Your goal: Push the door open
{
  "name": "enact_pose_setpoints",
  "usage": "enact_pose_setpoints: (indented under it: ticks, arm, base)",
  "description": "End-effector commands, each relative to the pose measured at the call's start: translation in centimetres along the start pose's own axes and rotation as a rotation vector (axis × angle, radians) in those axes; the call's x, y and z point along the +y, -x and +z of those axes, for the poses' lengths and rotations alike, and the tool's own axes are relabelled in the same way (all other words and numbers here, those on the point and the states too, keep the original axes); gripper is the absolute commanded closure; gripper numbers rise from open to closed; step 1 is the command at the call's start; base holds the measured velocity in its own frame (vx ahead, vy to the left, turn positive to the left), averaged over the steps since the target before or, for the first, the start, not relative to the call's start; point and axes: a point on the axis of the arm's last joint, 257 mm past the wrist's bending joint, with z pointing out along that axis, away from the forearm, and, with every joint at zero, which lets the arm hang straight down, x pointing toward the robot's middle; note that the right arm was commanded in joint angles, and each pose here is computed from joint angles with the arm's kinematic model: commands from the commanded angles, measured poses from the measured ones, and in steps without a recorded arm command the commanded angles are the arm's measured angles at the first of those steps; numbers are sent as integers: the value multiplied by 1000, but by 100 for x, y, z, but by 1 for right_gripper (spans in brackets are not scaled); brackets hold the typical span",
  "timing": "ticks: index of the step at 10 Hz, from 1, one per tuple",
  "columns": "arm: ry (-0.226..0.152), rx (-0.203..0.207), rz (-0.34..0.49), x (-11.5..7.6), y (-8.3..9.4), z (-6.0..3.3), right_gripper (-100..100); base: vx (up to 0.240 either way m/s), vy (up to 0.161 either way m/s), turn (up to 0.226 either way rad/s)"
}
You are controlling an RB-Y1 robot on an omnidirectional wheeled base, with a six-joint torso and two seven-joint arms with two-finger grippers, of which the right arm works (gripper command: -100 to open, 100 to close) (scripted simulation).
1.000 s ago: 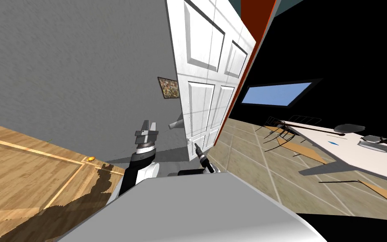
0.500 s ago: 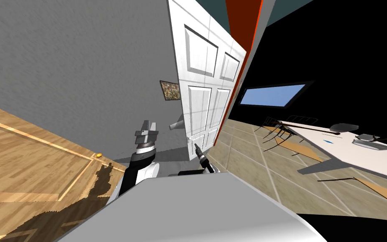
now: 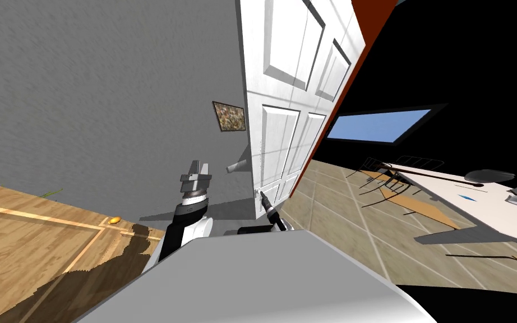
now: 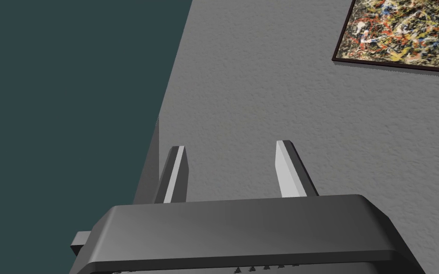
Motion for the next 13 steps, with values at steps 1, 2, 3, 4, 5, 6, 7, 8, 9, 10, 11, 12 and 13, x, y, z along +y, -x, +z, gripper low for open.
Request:
enact_pose_setpoints:
  ticks: [1,2,3,4,5,6,7,8,9,10,11,12,13]
  arm:
    - [3,-4,1,7,3,6,-100]
    - [6,-7,2,12,0,13,-100]
    - [4,-5,1,7,1,9,-100]
    - [4,-5,1,7,1,9,100]
    - [4,-5,1,7,1,9,100]
    - [4,-5,1,7,1,9,100]
    - [4,-5,1,7,1,9,100]
    - [4,-5,1,7,1,9,100]
    - [4,-5,1,7,1,9,100]
    - [-6,-40,-3,-30,176,-23,100]
    - [-7,-50,-4,-32,224,-28,100]
    - [-8,-70,-6,-36,321,-39,100]
    - [-9,-82,-7,-38,380,-46,100]
  base:
    - [190,97,30]
    - [201,108,25]
    - [92,48,-15]
    - [-22,-8,7]
    - [-34,-18,18]
    - [-21,-14,5]
    - [-14,-7,-4]
    - [-9,-2,-5]
    - [0,0,0]
    - [90,83,50]
    - [128,123,15]
    - [113,116,13]
    - [135,97,25]
